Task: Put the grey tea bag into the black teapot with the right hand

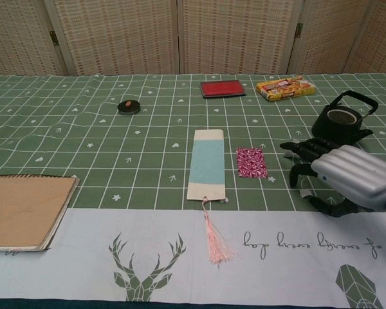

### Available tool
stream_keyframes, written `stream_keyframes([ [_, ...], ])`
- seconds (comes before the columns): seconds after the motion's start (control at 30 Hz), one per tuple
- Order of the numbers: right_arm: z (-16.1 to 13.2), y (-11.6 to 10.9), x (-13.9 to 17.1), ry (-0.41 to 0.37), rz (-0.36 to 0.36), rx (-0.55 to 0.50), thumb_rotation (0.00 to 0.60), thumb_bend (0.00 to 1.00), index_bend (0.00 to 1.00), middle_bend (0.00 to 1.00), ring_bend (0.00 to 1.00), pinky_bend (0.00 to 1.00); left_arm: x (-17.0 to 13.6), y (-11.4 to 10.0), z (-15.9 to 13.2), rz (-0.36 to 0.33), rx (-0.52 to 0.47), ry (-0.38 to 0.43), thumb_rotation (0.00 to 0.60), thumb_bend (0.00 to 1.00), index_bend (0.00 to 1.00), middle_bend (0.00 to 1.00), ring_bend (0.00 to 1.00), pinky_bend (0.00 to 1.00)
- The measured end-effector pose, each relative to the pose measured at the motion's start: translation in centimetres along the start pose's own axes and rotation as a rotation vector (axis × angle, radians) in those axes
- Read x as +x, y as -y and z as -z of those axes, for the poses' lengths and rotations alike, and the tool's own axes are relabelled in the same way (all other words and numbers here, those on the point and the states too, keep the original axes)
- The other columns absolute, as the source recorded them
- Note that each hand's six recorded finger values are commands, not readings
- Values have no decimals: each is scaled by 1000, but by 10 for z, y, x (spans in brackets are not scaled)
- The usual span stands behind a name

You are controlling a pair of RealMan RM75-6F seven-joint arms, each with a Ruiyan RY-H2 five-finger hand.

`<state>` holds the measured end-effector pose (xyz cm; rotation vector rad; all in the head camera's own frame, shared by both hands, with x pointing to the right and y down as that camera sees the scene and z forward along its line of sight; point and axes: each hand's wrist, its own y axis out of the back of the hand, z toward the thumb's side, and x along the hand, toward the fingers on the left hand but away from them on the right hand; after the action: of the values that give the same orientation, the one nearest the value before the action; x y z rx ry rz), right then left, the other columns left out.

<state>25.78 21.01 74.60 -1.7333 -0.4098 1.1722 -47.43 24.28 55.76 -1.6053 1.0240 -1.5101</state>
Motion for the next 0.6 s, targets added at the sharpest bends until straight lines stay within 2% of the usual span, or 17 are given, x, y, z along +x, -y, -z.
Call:
stream_keyframes([
  [0.6, -1, 1, -2, 6, 17, 7, 600, 460, 514, 0, 0, 0, 0, 1, -1, 3, 10, 2, 600, 342, 0, 37, 64, 7],
])
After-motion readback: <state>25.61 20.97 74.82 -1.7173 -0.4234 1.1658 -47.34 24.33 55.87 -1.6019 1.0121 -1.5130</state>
